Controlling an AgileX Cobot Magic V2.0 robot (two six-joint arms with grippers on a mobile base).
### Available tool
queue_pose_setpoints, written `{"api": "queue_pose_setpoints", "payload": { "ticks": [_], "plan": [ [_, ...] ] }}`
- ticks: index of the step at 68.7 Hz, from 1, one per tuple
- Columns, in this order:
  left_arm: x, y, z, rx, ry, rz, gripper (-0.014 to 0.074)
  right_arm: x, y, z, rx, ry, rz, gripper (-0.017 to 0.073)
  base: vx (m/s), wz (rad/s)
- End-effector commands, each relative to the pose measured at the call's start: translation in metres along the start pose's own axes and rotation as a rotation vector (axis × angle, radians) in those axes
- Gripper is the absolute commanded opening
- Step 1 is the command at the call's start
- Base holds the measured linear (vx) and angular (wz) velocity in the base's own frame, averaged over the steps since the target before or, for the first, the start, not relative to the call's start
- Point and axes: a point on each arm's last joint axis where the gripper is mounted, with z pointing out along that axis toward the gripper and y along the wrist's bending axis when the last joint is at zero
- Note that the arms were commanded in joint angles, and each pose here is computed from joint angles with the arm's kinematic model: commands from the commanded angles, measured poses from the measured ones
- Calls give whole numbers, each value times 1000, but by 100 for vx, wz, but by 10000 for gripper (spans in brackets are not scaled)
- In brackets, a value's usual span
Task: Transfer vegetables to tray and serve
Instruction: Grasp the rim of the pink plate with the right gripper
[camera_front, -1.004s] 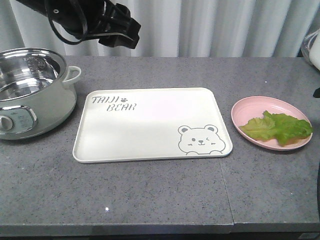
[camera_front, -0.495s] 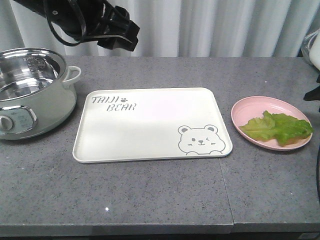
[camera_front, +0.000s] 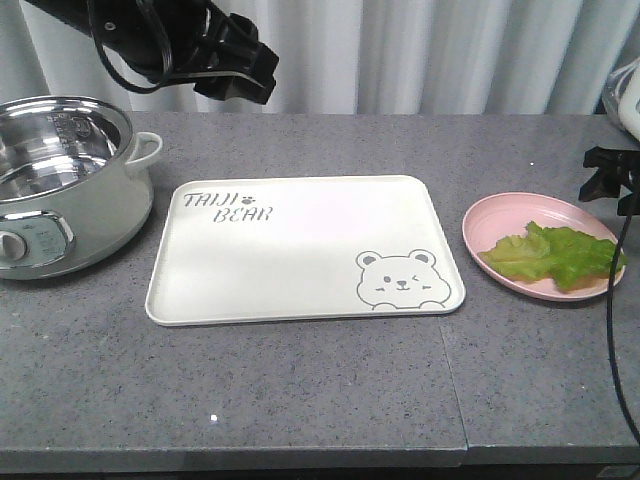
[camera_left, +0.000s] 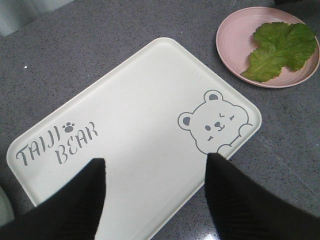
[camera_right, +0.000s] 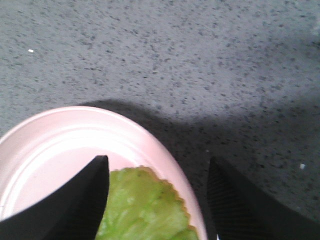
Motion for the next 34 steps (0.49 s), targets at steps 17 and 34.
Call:
{"api": "queue_pose_setpoints", "payload": {
  "ticks": [17, 34],
  "plan": [
    [-9, -3, -25, -1, -122, -6, 428, -10, 1, -16, 22, -47, -16, 418, 0, 0],
    [-9, -3, -25, -1, -116, -5, 428, -5, -5, 0, 22, -4, -5, 418, 0, 0]
  ]
}}
